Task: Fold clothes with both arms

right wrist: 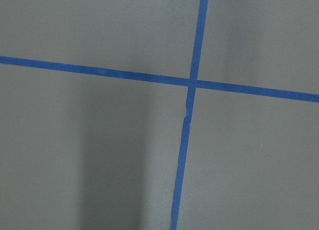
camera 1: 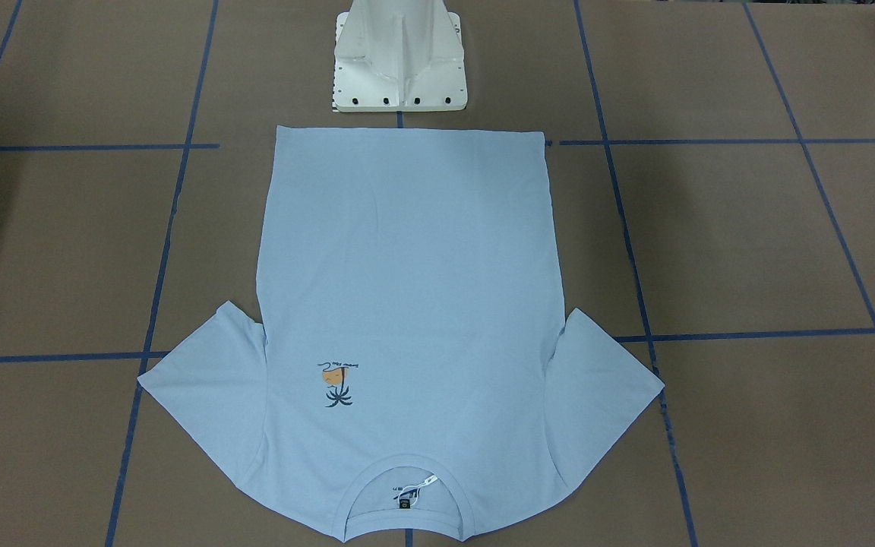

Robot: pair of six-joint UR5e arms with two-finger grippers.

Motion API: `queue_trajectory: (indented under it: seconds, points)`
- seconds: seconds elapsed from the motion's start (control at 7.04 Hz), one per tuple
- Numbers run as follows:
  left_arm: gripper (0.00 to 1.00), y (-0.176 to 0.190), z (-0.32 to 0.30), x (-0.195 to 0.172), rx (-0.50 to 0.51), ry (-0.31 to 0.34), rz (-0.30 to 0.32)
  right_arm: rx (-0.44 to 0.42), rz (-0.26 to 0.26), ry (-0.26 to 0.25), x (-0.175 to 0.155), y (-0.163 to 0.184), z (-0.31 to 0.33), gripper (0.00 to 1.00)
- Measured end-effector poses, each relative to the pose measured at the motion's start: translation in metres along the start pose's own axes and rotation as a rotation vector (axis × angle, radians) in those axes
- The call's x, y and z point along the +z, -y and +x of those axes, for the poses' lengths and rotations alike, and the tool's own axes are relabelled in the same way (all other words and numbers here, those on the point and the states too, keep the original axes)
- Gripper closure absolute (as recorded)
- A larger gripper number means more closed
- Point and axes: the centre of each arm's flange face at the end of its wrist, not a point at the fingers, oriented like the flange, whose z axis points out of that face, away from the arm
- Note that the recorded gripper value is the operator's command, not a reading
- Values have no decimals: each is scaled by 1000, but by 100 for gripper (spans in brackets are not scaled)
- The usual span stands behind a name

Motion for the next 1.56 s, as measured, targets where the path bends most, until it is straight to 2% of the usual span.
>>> queue_trajectory:
  seconds: [0.43,0.57,0.71,0.85,1.14,1.28,1.56]
  points:
    - [0,3,12,-12,10,10,10,-18,12,-1,-4,6,-4,0]
    - [0,1,17,-18,18,25,15,-55,42,-4,-6,8,-8,0]
    - [0,-6,24,-21,29,31,22,-132,96,-10,-2,11,-16,0]
    - [0,-16,32,-26,44,27,34,-185,130,-6,9,19,-32,0]
    - [0,-25,58,-42,83,-15,79,-198,157,-7,38,53,-100,0]
    - [0,-27,76,-53,107,-50,107,-175,177,-16,55,73,-143,0]
    - [0,-48,113,-74,144,-138,156,0,236,-5,97,122,-252,0]
